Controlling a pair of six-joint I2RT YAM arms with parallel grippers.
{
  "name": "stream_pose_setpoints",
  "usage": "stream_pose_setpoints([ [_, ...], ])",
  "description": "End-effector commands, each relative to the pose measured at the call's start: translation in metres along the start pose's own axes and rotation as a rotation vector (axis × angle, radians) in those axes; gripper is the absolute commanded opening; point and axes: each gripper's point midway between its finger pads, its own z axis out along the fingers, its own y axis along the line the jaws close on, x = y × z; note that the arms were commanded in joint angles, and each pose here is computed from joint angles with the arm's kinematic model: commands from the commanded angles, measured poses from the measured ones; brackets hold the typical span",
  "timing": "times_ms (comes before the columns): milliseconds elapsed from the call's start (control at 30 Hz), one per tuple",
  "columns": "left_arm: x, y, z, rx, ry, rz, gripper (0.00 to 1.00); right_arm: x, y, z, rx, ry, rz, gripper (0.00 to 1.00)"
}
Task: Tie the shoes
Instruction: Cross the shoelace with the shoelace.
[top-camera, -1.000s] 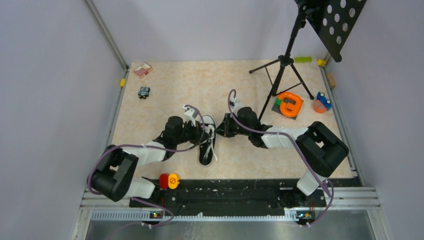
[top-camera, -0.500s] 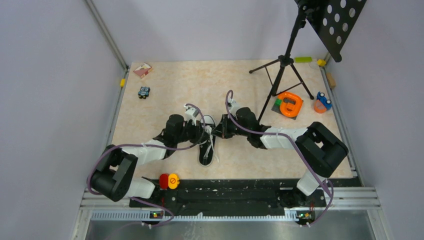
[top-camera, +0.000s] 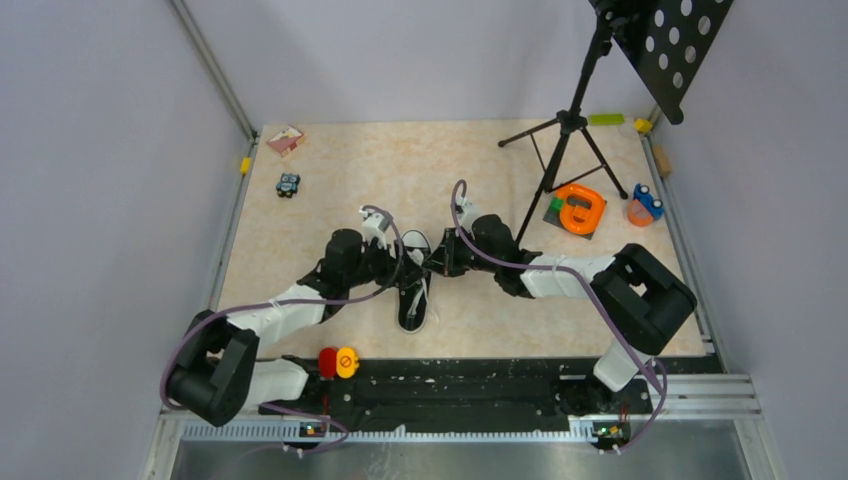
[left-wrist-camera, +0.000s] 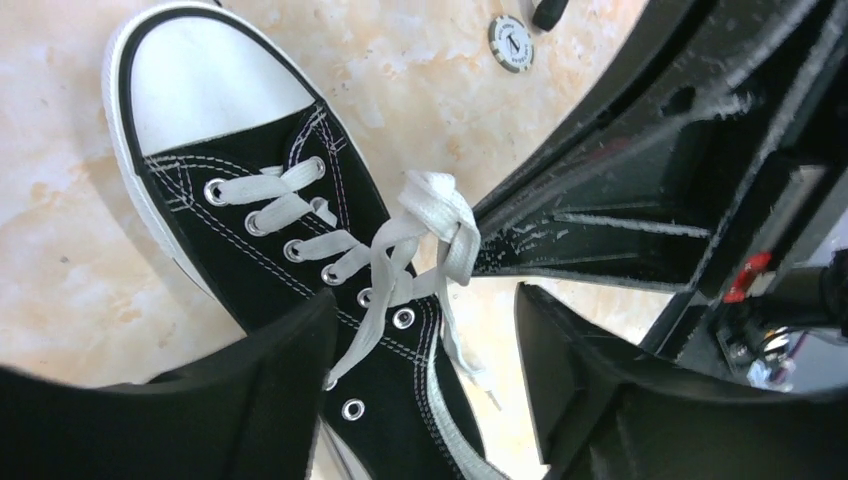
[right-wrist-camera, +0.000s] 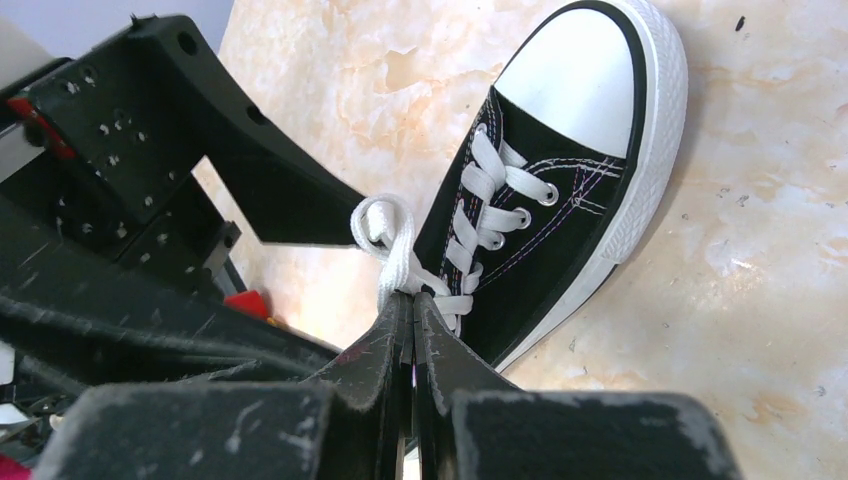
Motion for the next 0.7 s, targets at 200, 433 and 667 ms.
stream_pose_setpoints([
  [200, -0.026, -0.015, -0.018, -0.032, -0.057, -0.077, 0.80, -0.019, 0.023, 0.004, -0.063, -0.053, -0.030, 0.00],
  [433, -0.073, -0.026, -0.031, -0.061, -0.201, -0.165, 0.72, -0.020, 0.024, 0.003, -0.067, -0.058, -0.028, 0.00],
  [667, -0.083, -0.015, -0.018, -0.138, -0.181, -0.262, 0.54, -0.023, 0.027, 0.004, -0.071, -0.060, -0.032, 0.00],
])
